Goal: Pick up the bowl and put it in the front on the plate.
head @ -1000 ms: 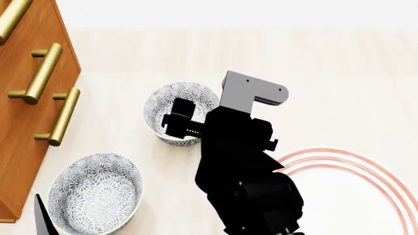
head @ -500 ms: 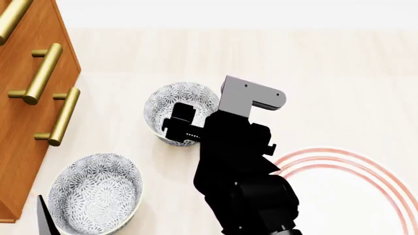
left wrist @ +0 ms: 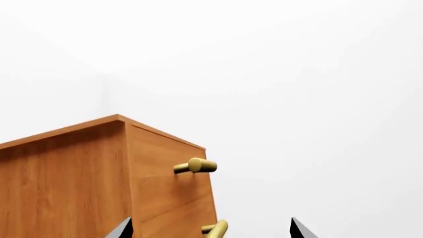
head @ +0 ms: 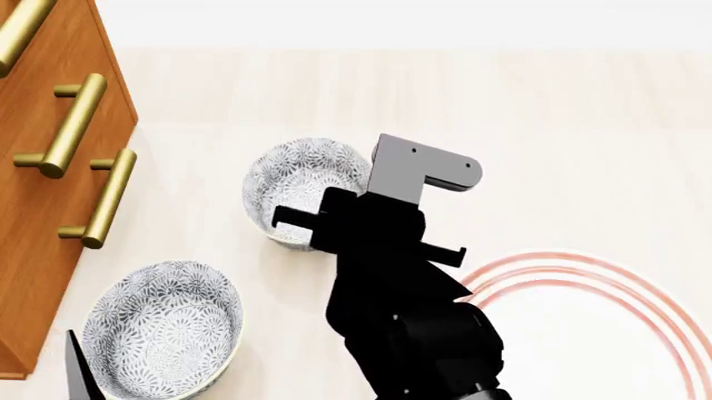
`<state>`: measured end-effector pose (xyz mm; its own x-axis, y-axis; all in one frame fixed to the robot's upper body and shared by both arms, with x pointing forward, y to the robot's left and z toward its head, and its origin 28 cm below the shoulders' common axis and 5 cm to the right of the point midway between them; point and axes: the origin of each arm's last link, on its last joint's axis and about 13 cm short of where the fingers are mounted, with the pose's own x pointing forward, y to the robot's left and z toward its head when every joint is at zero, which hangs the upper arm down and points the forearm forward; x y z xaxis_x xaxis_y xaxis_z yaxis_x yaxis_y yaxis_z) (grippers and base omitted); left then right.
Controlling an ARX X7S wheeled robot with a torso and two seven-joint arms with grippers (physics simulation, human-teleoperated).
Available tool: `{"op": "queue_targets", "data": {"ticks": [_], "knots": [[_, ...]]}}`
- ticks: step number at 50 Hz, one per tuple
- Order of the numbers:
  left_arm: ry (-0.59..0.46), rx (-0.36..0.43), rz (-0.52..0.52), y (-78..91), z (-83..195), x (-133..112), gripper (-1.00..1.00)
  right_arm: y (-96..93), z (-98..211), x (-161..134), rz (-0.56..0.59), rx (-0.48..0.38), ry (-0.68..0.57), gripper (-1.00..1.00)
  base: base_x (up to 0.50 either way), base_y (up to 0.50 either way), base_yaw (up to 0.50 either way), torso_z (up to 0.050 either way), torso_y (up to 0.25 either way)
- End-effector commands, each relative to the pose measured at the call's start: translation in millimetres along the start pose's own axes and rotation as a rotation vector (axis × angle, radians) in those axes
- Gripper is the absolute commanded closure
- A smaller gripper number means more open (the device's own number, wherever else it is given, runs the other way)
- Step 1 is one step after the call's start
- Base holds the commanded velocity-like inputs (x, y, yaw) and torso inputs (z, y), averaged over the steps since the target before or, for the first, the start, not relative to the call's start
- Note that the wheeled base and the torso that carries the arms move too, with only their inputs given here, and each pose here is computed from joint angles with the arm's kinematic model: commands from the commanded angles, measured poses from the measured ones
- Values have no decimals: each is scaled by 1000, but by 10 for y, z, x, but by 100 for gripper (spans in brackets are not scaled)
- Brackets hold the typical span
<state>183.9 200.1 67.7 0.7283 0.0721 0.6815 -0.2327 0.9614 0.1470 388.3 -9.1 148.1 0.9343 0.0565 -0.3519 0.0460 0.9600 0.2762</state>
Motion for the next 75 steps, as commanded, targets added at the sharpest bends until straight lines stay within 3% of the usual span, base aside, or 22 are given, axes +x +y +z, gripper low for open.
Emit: {"op": "queue_targets", "data": {"ticks": [1, 14, 20, 32, 40, 75], "knots": [[1, 9, -1, 1, -4, 11, -100, 32, -37, -18, 24, -1, 6, 100, 0, 0, 0, 0, 0], [2, 7, -10, -7, -2, 1, -100, -10, 165, 2, -12, 7, -62, 100, 0, 0, 0, 0, 0], [2, 6, -12, -8, -1, -1, -100, -67, 444, 7, -28, 19, -131, 100, 0, 0, 0, 0, 0], [5, 5, -15, -17, 0, -5, -100, -373, 1189, -143, -66, 83, -321, 100, 0, 0, 0, 0, 0], [6, 3, -19, -22, 6, -3, -100, -543, 1367, -353, -55, 77, -389, 100, 0, 0, 0, 0, 0], [9, 16, -8, -19, -4, 23, -100, -1554, 980, -1628, 90, -108, -463, 100, 0, 0, 0, 0, 0]]}}
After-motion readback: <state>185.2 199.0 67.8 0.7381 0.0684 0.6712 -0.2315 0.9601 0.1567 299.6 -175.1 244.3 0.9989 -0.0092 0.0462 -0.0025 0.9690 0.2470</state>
